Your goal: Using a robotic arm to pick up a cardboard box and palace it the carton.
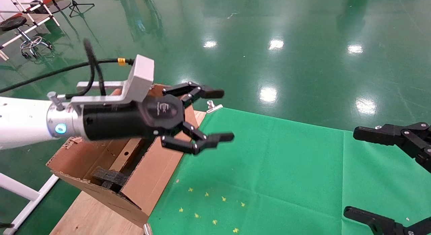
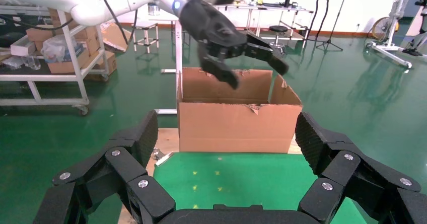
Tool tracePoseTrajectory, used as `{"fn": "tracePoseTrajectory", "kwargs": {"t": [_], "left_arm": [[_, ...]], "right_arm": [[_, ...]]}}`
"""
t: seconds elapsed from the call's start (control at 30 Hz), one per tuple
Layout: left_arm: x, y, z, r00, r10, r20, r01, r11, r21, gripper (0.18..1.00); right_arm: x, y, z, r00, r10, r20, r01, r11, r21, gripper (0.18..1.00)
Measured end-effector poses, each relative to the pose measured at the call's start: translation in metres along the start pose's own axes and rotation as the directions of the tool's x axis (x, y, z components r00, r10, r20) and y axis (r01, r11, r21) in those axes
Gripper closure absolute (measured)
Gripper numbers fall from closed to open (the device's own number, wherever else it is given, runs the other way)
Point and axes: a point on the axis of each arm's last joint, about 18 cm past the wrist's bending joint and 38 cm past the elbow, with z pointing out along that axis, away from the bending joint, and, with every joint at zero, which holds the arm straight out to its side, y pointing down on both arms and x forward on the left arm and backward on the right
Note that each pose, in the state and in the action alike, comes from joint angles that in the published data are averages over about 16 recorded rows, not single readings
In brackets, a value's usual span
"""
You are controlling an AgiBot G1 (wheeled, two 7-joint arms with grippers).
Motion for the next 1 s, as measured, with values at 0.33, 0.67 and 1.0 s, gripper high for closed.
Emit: {"fn": "tracePoseTrajectory", "kwargs": {"t": [0.33, 0.67, 1.0], "left_arm": [[0.05, -0.016, 0.007, 0.986, 0.042, -0.164, -0.023, 0.994, 0.111, 0.184], [0.067, -0.022, 0.008, 0.975, 0.056, -0.216, -0.025, 0.989, 0.147, 0.184], [0.062, -0.02, 0.007, 0.978, 0.052, -0.2, -0.025, 0.99, 0.137, 0.184]], "right_arm": [[0.0, 0.0, 0.0, 1.0, 0.0, 0.0, 0.0, 1.0, 0.0, 0.178], [0.0, 0.0, 0.0, 1.0, 0.0, -0.001, 0.0, 1.0, 0.0, 0.178], [0.0, 0.0, 0.0, 1.0, 0.0, -0.001, 0.0, 1.0, 0.0, 0.178]]}}
